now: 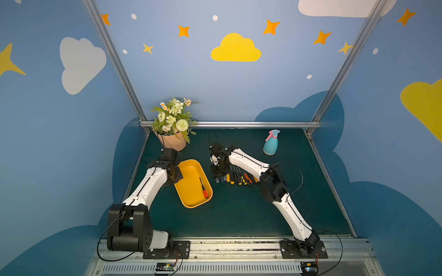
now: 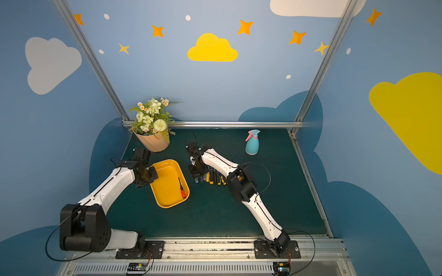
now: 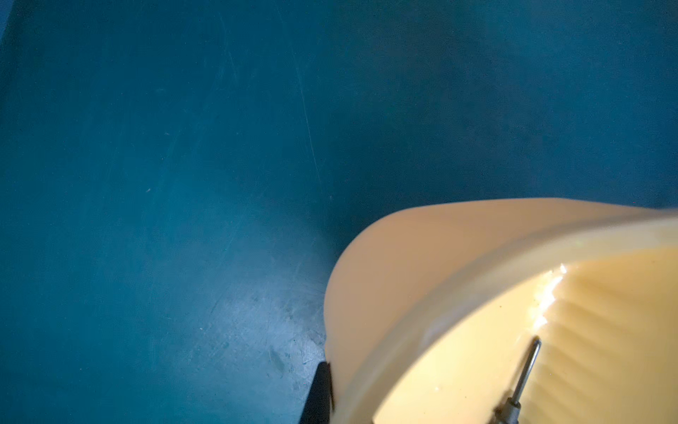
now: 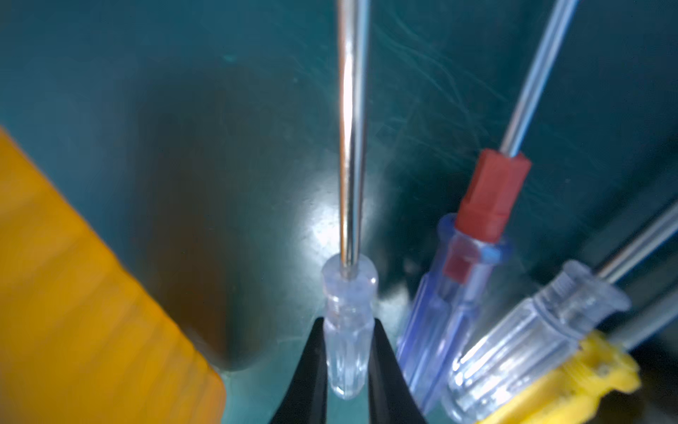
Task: Take out the screwdriver from the storage box
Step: Place the screwdriver at the center of the board.
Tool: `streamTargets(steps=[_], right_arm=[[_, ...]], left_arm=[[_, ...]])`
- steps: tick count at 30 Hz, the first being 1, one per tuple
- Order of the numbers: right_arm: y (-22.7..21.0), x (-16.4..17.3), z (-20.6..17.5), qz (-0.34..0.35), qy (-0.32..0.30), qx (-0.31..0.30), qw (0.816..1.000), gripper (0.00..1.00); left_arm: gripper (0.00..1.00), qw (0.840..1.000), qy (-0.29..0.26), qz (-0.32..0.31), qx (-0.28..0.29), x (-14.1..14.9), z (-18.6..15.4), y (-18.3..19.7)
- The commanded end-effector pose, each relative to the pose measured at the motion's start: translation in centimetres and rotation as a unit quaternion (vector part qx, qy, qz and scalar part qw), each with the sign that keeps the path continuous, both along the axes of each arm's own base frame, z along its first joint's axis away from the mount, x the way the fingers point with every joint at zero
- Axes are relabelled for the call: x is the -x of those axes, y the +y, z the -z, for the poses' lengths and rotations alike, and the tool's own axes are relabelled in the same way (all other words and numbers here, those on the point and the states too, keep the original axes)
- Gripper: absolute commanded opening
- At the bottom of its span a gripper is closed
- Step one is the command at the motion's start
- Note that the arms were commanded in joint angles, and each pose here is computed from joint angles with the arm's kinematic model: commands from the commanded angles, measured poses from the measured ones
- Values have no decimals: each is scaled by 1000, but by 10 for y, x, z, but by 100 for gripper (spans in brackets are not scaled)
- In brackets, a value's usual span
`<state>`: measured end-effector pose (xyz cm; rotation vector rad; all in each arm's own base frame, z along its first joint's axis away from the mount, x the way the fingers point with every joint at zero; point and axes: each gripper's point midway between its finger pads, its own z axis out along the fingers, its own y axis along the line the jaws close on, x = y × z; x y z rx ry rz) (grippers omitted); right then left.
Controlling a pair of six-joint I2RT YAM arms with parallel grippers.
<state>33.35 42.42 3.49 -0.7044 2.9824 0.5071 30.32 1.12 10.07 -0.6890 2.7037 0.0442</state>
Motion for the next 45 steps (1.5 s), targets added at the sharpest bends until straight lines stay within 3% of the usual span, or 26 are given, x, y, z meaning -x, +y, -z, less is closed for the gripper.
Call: streamTargets(steps=[1,10,15,18,27,36,45], right_arm=[[-17,-5,5,27,14,27,999,0],[-23,-8,7,22,25,22,999,0],[-15,-6,2,16,38,-1,999,24],[-13,-9,-6,16,30,-9,999,30],[-10,-14,-44,1,-16,-45,999,36],[-13,-15,-96,-17,-85,-86,992,36],[-3,39,-125,-127,-113,-122,978,37]], left_arm=[[3,1000,1,6,7,-2,1,-2],[3,1000,-3,7,11,-3,-2,-3],[3,1000,-5,6,14,-1,-5,-4],[2,1000,-11,9,17,1,-11,-6],[3,999,-25,2,25,14,-12,-8],[2,999,-16,8,31,5,-2,-11],[2,999,-17,7,32,-3,1,-11]])
